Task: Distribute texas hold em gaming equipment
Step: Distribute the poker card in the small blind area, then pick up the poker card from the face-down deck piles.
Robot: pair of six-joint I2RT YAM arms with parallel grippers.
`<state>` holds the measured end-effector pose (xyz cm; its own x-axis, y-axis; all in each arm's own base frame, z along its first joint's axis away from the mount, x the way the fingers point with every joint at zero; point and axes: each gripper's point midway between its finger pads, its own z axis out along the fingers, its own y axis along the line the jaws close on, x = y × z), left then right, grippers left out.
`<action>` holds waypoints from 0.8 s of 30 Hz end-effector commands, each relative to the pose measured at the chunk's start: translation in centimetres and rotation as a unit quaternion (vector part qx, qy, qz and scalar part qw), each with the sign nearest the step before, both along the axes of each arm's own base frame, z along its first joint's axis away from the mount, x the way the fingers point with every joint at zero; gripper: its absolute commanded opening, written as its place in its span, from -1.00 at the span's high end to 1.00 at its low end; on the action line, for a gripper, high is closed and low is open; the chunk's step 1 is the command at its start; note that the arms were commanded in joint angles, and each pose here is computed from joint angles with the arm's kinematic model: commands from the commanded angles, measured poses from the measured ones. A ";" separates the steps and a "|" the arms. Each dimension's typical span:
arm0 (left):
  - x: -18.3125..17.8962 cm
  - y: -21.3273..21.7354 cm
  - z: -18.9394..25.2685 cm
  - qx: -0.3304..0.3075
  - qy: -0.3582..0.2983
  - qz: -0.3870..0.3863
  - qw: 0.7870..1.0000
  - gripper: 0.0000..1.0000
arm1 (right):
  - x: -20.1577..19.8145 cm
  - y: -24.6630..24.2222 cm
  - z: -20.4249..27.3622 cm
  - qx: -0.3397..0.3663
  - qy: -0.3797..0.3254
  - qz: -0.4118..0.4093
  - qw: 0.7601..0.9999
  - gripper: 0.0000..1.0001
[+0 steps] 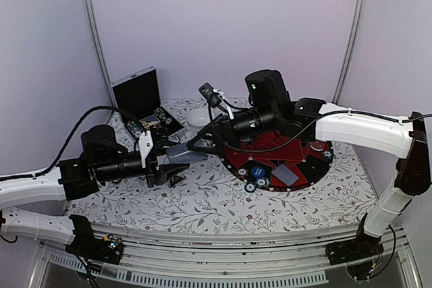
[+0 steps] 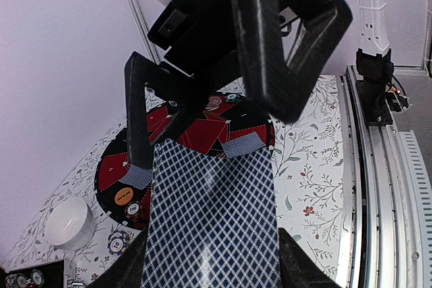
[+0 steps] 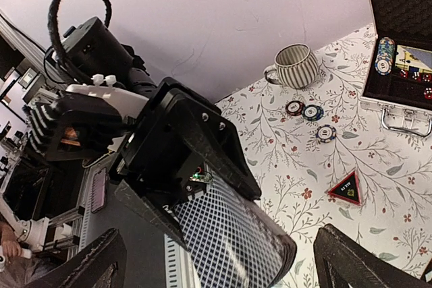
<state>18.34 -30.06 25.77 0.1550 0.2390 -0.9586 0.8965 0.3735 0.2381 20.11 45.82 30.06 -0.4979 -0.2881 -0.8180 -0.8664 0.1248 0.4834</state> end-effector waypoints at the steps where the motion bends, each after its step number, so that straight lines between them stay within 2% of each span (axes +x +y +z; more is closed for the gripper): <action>1: 0.0 0.0 1.1 -0.014 -0.017 -0.002 1.000 -0.05 | 0.5 1.5 -1.0 -0.006 -0.018 0.014 1.000 -0.98; 12: -0.2 0.1 1.4 -0.021 -0.021 -0.004 1.000 -0.05 | 3.1 0.9 -4.7 -0.084 -0.015 -0.052 0.995 -0.98; 18: -0.2 0.2 1.5 -0.023 -0.024 -0.004 0.999 -0.05 | 4.6 -1.6 -4.7 -0.094 -0.007 -0.091 0.991 -1.00; 24: -0.2 0.2 1.5 -0.023 -0.023 -0.003 0.999 -0.05 | 4.1 -1.8 -3.9 -0.090 -0.004 -0.078 0.993 -0.94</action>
<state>18.26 -29.97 26.05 0.1607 0.2328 -0.9592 0.8954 0.3746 0.2409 24.32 44.99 25.50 -0.5407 -0.3458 -0.7669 -0.8354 0.3282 0.4409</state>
